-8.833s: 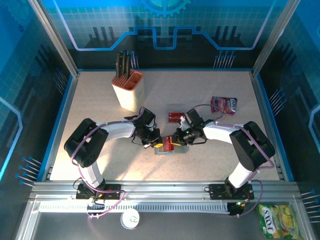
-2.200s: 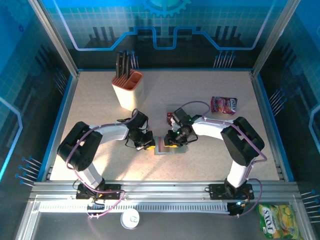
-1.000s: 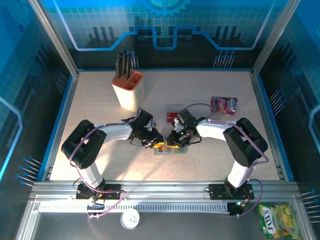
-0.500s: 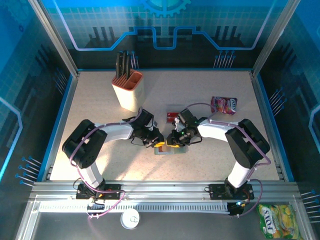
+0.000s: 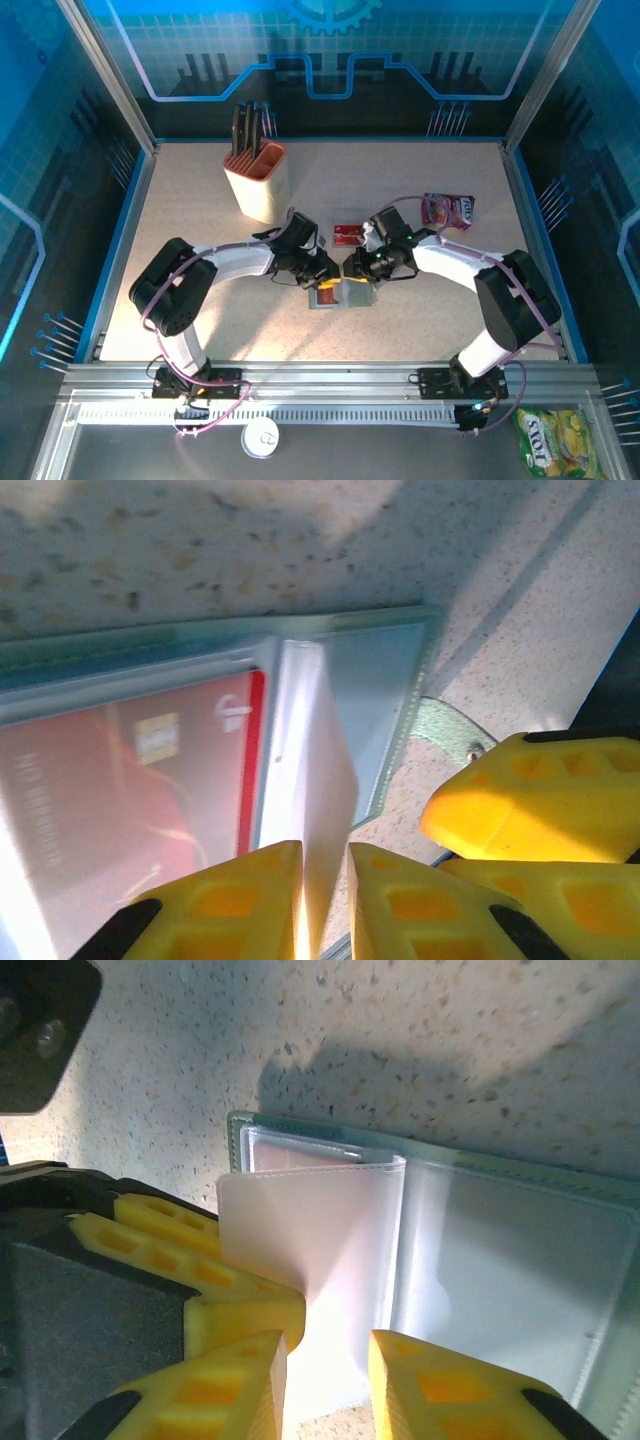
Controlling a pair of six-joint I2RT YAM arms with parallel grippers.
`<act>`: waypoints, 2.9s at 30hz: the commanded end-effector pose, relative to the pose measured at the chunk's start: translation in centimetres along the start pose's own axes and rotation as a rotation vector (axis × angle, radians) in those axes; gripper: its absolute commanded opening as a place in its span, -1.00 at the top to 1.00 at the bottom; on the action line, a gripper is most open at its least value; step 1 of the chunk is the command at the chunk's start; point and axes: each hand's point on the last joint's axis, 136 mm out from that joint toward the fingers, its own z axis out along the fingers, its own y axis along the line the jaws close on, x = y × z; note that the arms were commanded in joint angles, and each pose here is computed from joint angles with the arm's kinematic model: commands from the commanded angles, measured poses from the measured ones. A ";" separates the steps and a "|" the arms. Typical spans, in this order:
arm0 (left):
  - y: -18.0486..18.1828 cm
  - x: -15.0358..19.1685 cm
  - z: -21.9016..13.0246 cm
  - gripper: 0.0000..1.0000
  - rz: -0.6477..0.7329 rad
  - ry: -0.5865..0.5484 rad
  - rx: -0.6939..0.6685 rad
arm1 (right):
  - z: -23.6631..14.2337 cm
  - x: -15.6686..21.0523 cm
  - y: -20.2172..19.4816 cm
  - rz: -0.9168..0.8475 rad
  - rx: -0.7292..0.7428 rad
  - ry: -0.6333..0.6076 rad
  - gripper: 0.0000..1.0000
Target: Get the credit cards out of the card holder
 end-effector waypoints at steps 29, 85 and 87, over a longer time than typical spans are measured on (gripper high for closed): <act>-2.1 0.2 2.0 0.27 0.014 0.018 -0.046 | -2.5 0.8 -1.9 0.060 -0.047 -0.003 0.36; 8.6 0.4 -1.6 0.98 -0.112 -0.006 -0.145 | 6.2 1.7 0.3 0.012 0.041 0.127 0.47; 8.6 0.4 -1.6 0.97 -0.113 -0.006 -0.146 | 6.1 1.8 -0.1 0.010 0.062 0.127 0.48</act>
